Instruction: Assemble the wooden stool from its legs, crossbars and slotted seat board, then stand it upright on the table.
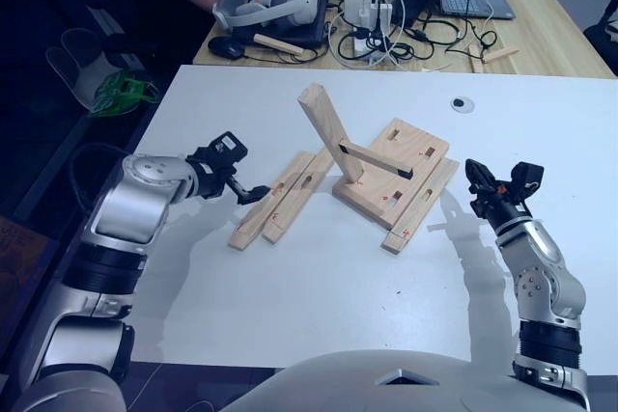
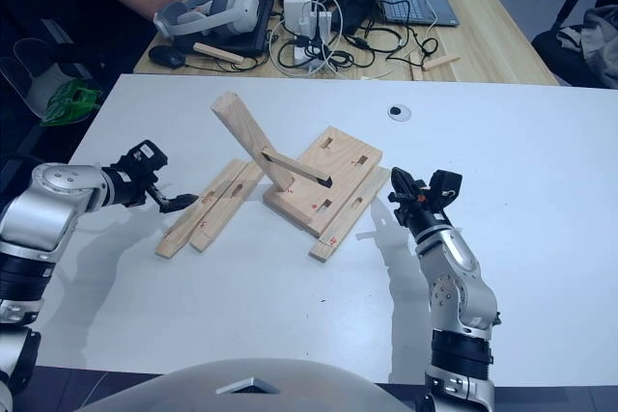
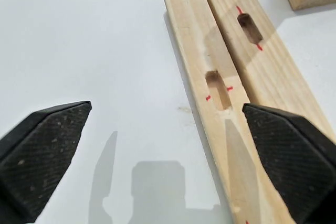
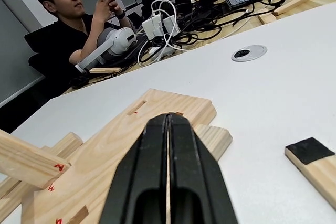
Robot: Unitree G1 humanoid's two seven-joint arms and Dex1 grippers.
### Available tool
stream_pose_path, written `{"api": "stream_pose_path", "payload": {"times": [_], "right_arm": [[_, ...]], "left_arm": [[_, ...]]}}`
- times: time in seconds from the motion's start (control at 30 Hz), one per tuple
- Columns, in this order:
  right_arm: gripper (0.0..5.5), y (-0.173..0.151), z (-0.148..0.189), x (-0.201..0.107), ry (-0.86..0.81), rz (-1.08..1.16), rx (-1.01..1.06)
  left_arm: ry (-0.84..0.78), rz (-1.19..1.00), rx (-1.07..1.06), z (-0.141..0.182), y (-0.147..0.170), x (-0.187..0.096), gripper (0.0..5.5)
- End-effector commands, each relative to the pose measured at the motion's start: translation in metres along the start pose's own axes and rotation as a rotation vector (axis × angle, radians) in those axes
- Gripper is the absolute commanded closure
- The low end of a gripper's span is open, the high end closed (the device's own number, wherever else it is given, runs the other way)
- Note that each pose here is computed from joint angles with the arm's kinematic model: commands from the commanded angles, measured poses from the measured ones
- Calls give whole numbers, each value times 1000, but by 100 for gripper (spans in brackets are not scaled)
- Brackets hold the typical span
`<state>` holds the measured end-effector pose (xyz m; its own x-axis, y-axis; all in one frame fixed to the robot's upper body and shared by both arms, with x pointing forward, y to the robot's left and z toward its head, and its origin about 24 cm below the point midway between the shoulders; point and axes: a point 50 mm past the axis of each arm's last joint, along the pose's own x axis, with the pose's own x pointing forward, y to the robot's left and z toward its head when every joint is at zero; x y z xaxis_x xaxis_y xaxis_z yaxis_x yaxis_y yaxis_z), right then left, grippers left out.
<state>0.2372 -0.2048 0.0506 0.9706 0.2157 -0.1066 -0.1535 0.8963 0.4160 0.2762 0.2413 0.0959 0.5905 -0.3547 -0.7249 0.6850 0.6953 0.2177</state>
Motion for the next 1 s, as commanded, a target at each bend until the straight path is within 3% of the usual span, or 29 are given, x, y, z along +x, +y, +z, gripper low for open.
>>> {"api": "stream_pose_path", "payload": {"times": [0.03, 0.23, 0.67, 1.0], "right_arm": [[550, 3, -2, -1, -14, -13, 1], [550, 4, -1, -2, -26, -18, 10], [550, 5, 2, 2, -38, -11, 14], [550, 8, 9, 7, -59, 5, 7]], "left_arm": [[38, -55, 43, 0, -7, -6, 11], [101, -93, 110, -6, -18, -3, 11], [106, -13, 161, 5, -11, 7, 11], [153, -102, 93, -3, -27, 27, 11]]}}
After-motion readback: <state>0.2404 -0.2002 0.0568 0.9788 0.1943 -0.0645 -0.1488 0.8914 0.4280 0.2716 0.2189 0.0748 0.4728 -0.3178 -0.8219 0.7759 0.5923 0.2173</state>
